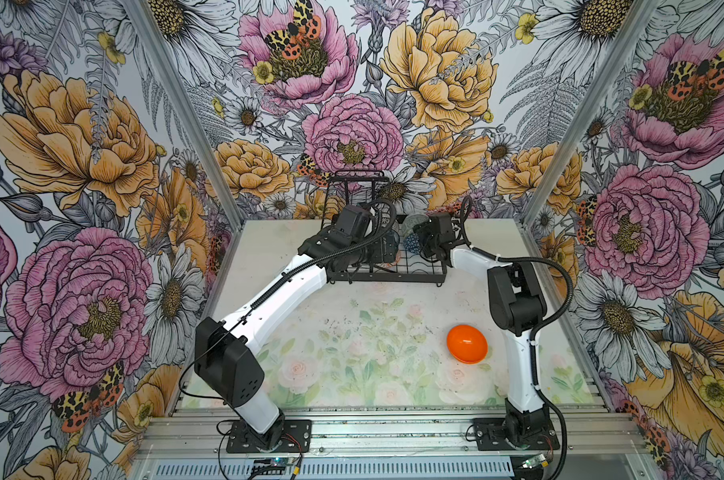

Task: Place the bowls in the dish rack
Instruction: 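Open the right gripper and draw it back from the blue bowl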

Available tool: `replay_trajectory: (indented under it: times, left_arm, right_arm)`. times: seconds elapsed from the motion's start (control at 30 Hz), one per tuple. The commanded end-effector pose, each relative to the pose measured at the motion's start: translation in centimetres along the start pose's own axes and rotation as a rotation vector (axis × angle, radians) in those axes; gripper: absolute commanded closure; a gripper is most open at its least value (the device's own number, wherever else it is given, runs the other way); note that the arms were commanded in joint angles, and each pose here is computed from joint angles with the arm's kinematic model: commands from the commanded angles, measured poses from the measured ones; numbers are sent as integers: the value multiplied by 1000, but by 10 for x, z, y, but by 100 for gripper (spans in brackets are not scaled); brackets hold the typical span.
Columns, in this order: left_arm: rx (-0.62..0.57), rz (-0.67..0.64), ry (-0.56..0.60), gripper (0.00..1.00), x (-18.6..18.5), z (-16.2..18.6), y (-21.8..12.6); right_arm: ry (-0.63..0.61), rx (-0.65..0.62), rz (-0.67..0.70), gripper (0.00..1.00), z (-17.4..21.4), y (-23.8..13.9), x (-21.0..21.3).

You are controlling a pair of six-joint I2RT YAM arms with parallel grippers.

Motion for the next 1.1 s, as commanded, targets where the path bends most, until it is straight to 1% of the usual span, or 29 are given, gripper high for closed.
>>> replay_trajectory:
  times: [0.0,0.3,0.57,0.87,1.07]
  left_arm:
    - [-51,42,17,1,-10,-7,-18]
    - [-71,32,26,1,-10,-7,-26]
    - [-65,32,41,1,-16,-5,-22]
    - [-43,32,89,1,-29,3,-9]
    - [6,60,110,1,-53,17,11]
  right_arm:
    - [-18,-35,-41,1,-10,-23,20]
    - [-31,-29,-50,1,-10,-43,24]
    - [-52,-26,-79,1,-11,-76,32]
    - [-214,-38,-54,1,-13,-135,28]
    - [-313,-51,1,1,-15,-176,5]
Point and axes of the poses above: each gripper's point midway between its finger pads, its own y axis out along the fingers, its own x axis along the line the jaws close on, z = x × y, the point moved 8 cm from there along -y, back along the fingers, and after that the axes turned 2 degrees about y, right-handed, at the moved point
